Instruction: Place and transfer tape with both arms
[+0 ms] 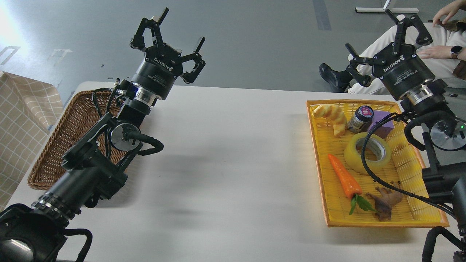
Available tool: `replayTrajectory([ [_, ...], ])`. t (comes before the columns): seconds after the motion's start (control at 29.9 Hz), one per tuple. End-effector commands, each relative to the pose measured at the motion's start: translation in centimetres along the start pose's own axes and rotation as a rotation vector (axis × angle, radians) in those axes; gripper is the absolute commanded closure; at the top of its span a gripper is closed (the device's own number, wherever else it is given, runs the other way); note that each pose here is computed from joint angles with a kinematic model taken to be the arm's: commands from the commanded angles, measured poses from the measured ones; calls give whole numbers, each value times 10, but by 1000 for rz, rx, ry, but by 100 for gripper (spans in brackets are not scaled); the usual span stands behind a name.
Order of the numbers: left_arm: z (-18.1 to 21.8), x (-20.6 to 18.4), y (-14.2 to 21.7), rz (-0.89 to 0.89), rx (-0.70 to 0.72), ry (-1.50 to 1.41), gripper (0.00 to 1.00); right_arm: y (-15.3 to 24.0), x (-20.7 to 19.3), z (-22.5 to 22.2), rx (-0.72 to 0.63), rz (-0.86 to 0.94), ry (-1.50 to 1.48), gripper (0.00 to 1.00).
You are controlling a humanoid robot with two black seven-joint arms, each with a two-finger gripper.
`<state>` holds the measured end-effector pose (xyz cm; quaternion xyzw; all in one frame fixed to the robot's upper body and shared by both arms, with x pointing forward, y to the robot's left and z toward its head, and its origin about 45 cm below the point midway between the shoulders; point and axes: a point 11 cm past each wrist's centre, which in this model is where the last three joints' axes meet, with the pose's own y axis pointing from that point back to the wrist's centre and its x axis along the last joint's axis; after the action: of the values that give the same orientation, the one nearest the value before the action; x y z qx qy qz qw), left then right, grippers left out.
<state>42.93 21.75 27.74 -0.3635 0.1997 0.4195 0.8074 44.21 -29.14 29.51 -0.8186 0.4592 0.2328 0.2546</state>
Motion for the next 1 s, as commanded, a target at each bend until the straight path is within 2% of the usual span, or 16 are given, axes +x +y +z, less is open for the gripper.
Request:
replayTrajectory([
  [0.0, 0, 0, 0, 0, 0, 0, 2, 0, 0, 0, 1, -1, 0, 0],
  [0.97, -3, -1, 0, -3, 9, -3, 2, -1, -1, 0, 2, -4, 0, 0],
])
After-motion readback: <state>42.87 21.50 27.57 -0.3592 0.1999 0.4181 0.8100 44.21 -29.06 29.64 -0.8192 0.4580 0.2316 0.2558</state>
